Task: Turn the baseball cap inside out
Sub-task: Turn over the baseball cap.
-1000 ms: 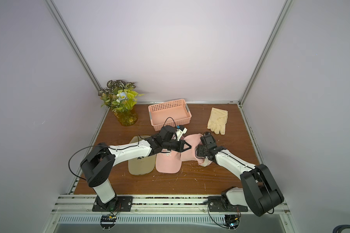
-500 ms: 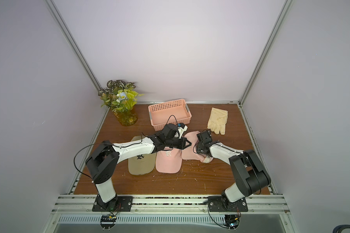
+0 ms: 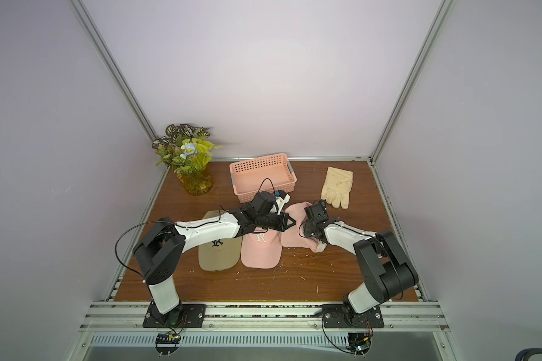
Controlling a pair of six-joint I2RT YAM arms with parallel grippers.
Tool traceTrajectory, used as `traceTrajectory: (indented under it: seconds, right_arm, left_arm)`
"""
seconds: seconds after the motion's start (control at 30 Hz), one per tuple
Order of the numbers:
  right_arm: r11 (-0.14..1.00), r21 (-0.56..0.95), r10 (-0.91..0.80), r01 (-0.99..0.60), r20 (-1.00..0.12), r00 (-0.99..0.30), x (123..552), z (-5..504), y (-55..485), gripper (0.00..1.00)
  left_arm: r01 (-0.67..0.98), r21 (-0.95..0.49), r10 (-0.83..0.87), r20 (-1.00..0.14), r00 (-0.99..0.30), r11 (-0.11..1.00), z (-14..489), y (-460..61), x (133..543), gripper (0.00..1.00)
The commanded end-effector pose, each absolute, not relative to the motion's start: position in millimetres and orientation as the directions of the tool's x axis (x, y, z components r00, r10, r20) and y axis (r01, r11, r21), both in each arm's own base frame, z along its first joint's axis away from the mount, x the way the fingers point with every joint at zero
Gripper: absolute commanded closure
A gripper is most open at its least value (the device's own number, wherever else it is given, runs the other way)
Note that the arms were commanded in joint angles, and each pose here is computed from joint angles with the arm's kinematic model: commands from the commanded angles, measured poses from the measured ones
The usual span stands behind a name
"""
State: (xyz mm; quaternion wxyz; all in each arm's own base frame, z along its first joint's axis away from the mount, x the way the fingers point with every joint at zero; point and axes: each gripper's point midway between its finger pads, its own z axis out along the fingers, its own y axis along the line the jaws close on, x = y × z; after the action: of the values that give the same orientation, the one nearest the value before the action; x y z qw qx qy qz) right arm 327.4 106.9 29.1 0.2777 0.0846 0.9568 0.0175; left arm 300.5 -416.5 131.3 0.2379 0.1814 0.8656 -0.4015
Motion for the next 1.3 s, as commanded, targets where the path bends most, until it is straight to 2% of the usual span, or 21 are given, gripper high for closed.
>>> traceTrajectory:
  seconds: [0.0,0.13,0.3,0.5,0.8,1.03,1.2,1.27]
  right_arm:
    - [0.986,0.158,0.127,0.046,-0.554,-0.823,325.2,47.8,122.7,1.00]
    - [0.942,0.298,0.057,-0.157,-0.599,-0.798,322.8,92.1,152.6,1.00]
    - [0.817,0.437,0.002,-0.377,-0.656,-0.755,307.3,151.4,177.0,1.00]
    - [0.696,0.520,0.075,-0.495,-0.739,-0.670,295.7,213.2,171.4,1.00]
    - [0.653,0.573,0.196,-0.495,-0.759,-0.620,289.5,247.0,138.6,1.00]
    - [0.708,0.591,0.299,-0.387,-0.747,-0.594,299.7,244.5,103.2,1.00]
    - [0.764,0.558,0.316,-0.323,-0.761,-0.566,307.1,236.7,89.8,1.00]
    - [0.762,0.551,0.318,-0.341,-0.776,-0.544,306.8,240.3,91.1,0.88]
  left_arm:
    - [0.492,-0.531,0.179,-0.534,-0.827,0.690,100.1,-394.1,297.0,0.97]
    - [0.490,-0.565,0.128,-0.560,-0.819,0.664,122.6,-389.5,308.3,0.97]
    - [0.492,-0.608,0.067,-0.586,-0.808,0.623,155.9,-378.2,325.2,0.96]
    - [0.501,-0.634,0.013,-0.613,-0.790,0.590,189.0,-361.0,342.0,0.96]
    - [0.466,-0.700,-0.118,-0.611,-0.782,0.541,216.6,-311.5,359.2,0.96]
    - [0.473,-0.715,-0.154,-0.620,-0.770,0.514,229.8,-284.4,358.1,0.96]
    - [0.510,-0.708,-0.142,-0.641,-0.754,0.488,245.9,-286.4,346.0,0.96]
    - [0.519,-0.715,-0.169,-0.649,-0.742,0.467,257.7,-289.9,342.6,0.96]
